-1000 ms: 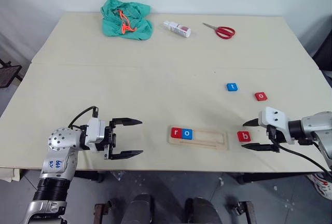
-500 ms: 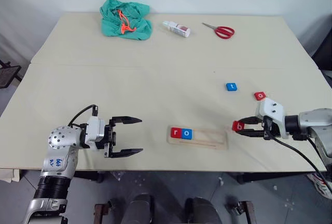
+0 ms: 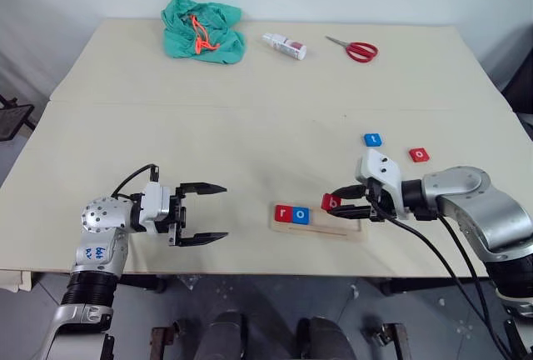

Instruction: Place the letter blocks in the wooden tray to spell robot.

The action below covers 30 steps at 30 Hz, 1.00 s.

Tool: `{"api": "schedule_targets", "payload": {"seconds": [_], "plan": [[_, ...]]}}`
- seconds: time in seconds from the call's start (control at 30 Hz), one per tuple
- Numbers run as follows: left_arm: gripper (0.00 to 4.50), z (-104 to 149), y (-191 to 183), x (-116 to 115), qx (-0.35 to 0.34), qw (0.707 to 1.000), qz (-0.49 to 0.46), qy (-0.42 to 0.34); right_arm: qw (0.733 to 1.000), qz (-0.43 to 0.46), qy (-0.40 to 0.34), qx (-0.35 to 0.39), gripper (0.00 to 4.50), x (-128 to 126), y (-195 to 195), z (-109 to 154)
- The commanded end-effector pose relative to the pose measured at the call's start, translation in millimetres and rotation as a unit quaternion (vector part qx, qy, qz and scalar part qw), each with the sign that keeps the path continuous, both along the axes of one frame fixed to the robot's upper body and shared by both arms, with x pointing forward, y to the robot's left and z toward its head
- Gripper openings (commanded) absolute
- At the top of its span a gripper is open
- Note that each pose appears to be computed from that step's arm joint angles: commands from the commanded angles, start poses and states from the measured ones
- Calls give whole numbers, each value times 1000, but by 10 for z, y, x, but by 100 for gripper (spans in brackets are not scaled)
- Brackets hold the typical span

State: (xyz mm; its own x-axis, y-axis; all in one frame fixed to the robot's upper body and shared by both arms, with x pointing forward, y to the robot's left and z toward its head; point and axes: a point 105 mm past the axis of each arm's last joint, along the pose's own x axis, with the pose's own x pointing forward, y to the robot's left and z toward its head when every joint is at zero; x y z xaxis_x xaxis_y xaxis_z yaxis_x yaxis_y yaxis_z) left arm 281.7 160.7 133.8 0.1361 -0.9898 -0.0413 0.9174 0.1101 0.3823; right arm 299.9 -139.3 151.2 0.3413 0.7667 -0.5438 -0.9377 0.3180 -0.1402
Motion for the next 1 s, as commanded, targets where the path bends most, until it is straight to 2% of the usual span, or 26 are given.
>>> {"api": "schedule_targets", "payload": {"seconds": [0.03, 0.63, 0.93, 1.0], "plan": [[450, 55, -44, -22, -6, 1000, -4, -18, 999, 30, -7, -7, 146, -27, 135, -5], [450, 71, -83, -36, -11, 1000, 5, -22, 998, 46, -4, -51, 146, -8, 182, -190], [450, 78, -89, -26, -12, 1000, 6, -24, 998, 57, -9, -40, 448, -49, 224, -104], [450, 82, -91, -25, -13, 1000, 7, -25, 998, 64, -14, -18, 448, -109, 286, 12]]}}
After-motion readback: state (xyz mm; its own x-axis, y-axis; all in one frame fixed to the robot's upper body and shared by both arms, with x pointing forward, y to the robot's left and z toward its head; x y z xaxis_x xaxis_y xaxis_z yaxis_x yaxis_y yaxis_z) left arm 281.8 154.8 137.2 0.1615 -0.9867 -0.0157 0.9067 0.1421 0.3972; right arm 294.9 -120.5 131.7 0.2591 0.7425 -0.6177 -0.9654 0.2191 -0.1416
